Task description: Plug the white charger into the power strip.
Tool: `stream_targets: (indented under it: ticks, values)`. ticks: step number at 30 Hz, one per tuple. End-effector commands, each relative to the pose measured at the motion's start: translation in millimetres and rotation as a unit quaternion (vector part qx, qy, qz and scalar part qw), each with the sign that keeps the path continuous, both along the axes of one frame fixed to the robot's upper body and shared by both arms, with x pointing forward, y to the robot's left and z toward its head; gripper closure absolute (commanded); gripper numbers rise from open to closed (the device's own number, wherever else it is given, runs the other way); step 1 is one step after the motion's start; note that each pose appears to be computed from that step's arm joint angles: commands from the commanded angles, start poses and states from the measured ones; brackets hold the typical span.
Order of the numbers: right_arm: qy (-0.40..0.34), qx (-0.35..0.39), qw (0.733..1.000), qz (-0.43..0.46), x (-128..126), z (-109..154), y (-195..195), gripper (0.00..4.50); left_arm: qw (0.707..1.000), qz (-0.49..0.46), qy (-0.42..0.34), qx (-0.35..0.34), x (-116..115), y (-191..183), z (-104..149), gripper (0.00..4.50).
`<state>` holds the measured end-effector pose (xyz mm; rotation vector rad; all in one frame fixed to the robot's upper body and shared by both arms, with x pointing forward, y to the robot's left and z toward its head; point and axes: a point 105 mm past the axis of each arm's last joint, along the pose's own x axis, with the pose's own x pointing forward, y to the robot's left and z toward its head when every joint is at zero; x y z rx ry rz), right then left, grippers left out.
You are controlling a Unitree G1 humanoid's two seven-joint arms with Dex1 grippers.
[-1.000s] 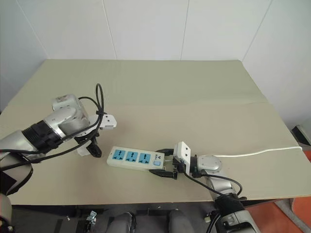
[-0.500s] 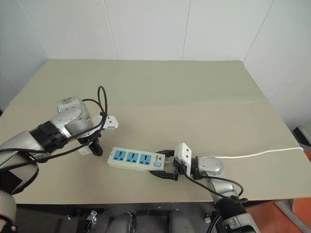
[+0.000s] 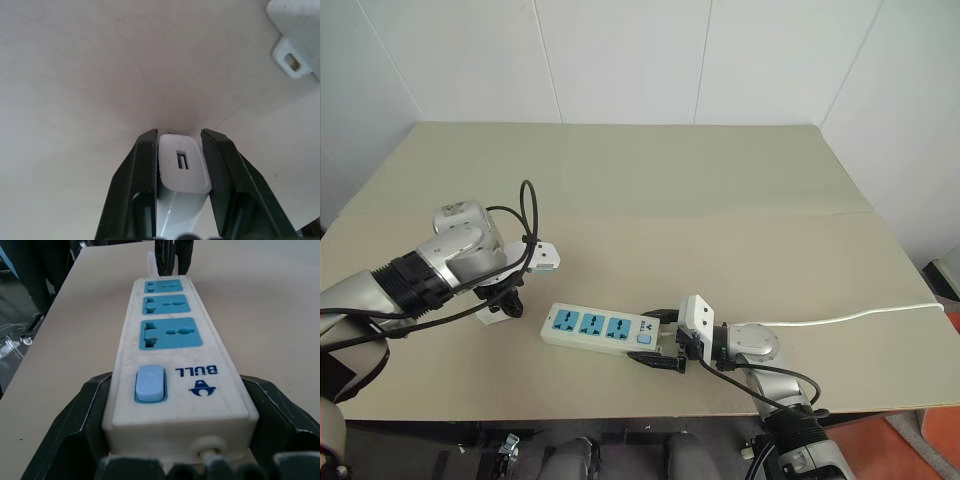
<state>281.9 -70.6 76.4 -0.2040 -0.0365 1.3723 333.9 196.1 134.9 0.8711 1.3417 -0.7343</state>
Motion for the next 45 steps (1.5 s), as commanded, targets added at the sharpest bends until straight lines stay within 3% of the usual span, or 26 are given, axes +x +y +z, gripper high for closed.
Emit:
stream_targets:
  ticks: [1,6,7,9,16,18,45]
  values:
    - [0.014,-0.008,1.000,0.006,-4.5,-7.3,1.5,1.08,1.000,0.004,-0.018,-0.005,4.8,0.5,8.5,3.46]
    - [0.015,-0.010,1.000,0.008,-4.9,-7.4,0.2,1.08,1.000,0.005,-0.019,-0.009,6.3,-0.5,9.0,3.46]
    - [0.015,-0.010,1.000,0.008,-5.0,-7.4,0.1,1.08,1.000,-0.003,-0.017,-0.008,5.0,-0.2,7.7,2.90]
    - [0.015,-0.010,1.000,0.008,-5.2,-7.1,-0.2,1.08,1.000,-0.009,-0.013,-0.007,3.0,-0.3,5.2,2.56]
    - [0.016,-0.010,1.000,0.007,-6.0,-7.3,-0.5,1.08,1.000,-0.005,-0.016,-0.006,3.5,-0.7,7.7,0.40]
    - [0.016,-0.010,1.000,0.007,-6.2,-7.3,0.0,1.08,1.000,-0.005,-0.018,-0.005,4.7,0.1,8.2,0.03]
    - [0.020,-0.004,1.000,-0.003,-9.8,-9.1,2.5,1.08,0.997,-0.068,-0.015,0.016,2.1,15.3,2.1,0.03]
